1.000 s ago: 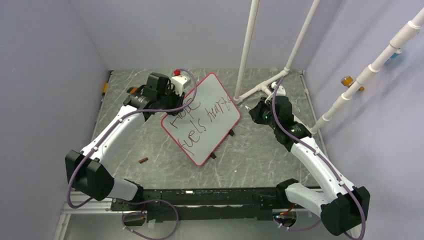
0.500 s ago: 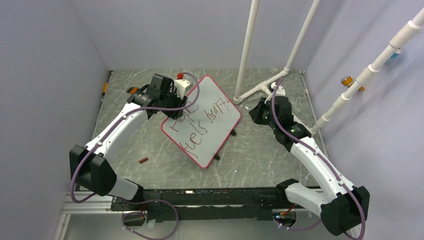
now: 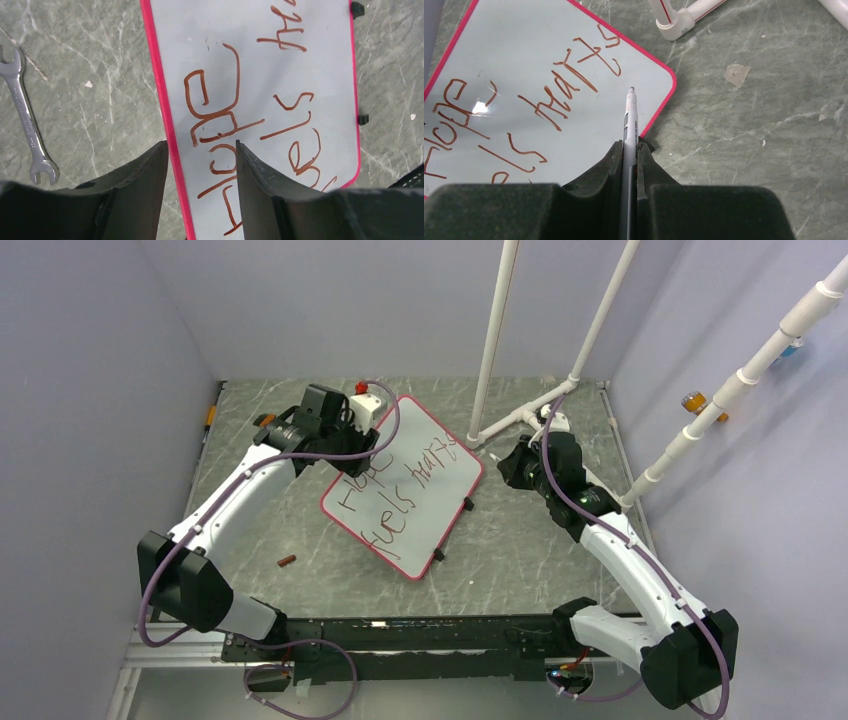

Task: Write a sentence on the whiteboard
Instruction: Put down the whiteboard on the whiteboard stand, then pick up the pen cap from the center of the board.

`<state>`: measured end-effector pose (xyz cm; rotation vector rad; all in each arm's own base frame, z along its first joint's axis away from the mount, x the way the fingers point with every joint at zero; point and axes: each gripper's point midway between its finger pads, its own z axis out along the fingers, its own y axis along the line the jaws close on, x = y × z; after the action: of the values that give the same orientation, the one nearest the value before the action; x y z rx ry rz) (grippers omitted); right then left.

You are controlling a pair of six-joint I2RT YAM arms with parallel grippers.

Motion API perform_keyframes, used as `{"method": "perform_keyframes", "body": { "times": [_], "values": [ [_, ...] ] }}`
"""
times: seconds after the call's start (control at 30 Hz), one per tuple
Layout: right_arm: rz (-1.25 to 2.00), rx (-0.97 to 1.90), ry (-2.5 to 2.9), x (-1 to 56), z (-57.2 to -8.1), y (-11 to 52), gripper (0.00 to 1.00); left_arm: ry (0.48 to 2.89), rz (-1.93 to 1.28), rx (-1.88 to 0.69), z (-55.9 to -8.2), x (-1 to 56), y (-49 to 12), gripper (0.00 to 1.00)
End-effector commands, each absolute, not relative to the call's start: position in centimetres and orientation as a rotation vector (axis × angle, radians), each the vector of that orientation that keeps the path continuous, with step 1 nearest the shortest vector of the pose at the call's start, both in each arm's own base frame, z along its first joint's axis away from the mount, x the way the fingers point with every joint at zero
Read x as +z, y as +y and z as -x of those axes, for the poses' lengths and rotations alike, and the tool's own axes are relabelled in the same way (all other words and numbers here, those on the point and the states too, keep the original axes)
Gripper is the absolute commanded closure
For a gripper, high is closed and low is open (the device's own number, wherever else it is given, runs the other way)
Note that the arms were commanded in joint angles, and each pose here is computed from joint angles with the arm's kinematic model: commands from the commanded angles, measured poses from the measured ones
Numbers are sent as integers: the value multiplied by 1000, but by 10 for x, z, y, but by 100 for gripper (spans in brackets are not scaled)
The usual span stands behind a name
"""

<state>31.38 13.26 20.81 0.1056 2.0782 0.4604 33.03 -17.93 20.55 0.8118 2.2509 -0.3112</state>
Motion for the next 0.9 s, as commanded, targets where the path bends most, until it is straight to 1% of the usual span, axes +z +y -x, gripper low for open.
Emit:
{"method": "perform_keyframes", "body": {
  "times": [0.0,0.1,0.23,0.33,0.5,0.67,0.8,0.87],
  "values": [
    [-77,483,2032,219,-319,138,100,2160,-719,-271,-339,250,-177,43],
    [-76,482,2031,219,-319,137,100,2160,-644,-217,-333,261,-163,39],
    [-74,489,2030,219,-319,139,100,2142,-575,-217,-317,270,-152,37],
    [-72,491,2032,218,-319,139,100,2160,-439,-170,-305,275,-133,36],
    [-70,494,2025,221,-318,139,100,2179,-193,-83,-267,269,-91,34],
    [-65,500,2024,222,-317,140,100,2227,156,6,-220,236,-46,35],
    [-65,501,2023,222,-316,139,100,2236,512,-25,-185,203,-27,36],
    [-64,502,2024,223,-315,139,100,2221,676,-35,-172,187,-20,31]
  ]
}}
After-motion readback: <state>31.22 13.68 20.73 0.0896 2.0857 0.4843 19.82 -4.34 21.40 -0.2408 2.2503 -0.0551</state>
